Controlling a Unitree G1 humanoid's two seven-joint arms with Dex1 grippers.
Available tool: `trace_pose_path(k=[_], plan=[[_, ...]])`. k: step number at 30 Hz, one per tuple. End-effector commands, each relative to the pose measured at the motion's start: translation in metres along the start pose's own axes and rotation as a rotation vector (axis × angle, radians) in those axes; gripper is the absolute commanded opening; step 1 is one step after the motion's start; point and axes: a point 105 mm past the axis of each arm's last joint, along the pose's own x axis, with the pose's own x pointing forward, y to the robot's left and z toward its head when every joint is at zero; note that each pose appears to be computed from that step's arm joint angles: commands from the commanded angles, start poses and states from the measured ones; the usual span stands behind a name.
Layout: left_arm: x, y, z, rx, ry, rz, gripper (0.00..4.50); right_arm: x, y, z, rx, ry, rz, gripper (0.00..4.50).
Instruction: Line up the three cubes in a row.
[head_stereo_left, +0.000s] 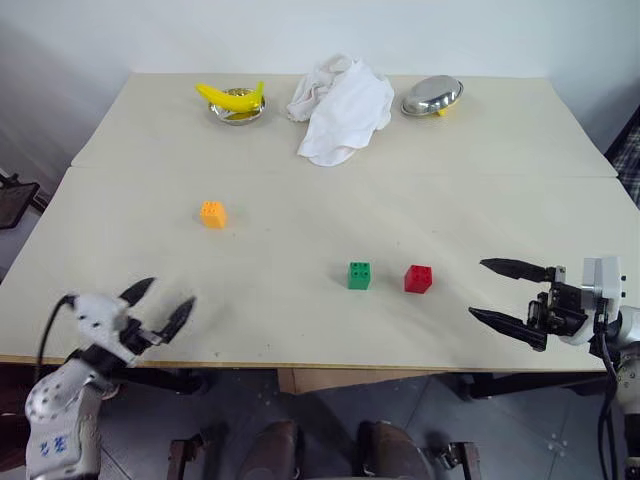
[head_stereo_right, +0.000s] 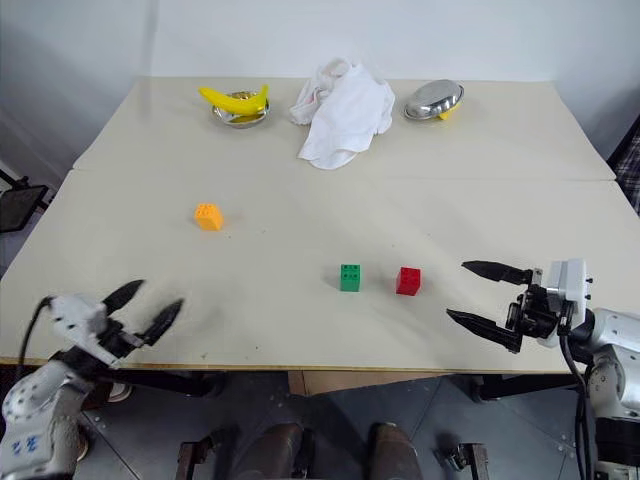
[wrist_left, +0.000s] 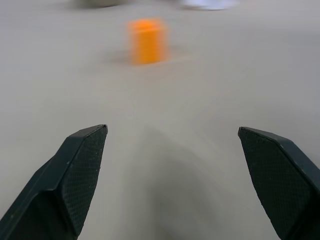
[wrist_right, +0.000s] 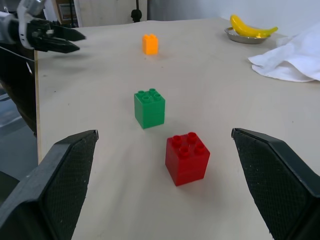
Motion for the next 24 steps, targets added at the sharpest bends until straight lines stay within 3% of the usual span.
trace_pose_path(k=[1,8,17,24], plan=[[-0.007,0.000,0.010,0.002,-0.037,0.073,4.45,0.001,-0.003,0.008,-0.057,-0.031,0.009,4.50],[0.030,-0.011,0.022,-0.046,-0.036,0.070,4.45,0.001,-0.007,0.005,-0.055,0.002,0.030,4.50],[0.137,-0.013,0.048,-0.090,0.074,0.084,4.45,0.016,-0.002,0.010,-0.036,-0.026,0.044,4.50],[0.172,-0.014,0.050,-0.083,0.083,0.157,4.45,0.023,0.003,0.006,-0.026,-0.047,0.013,4.50]])
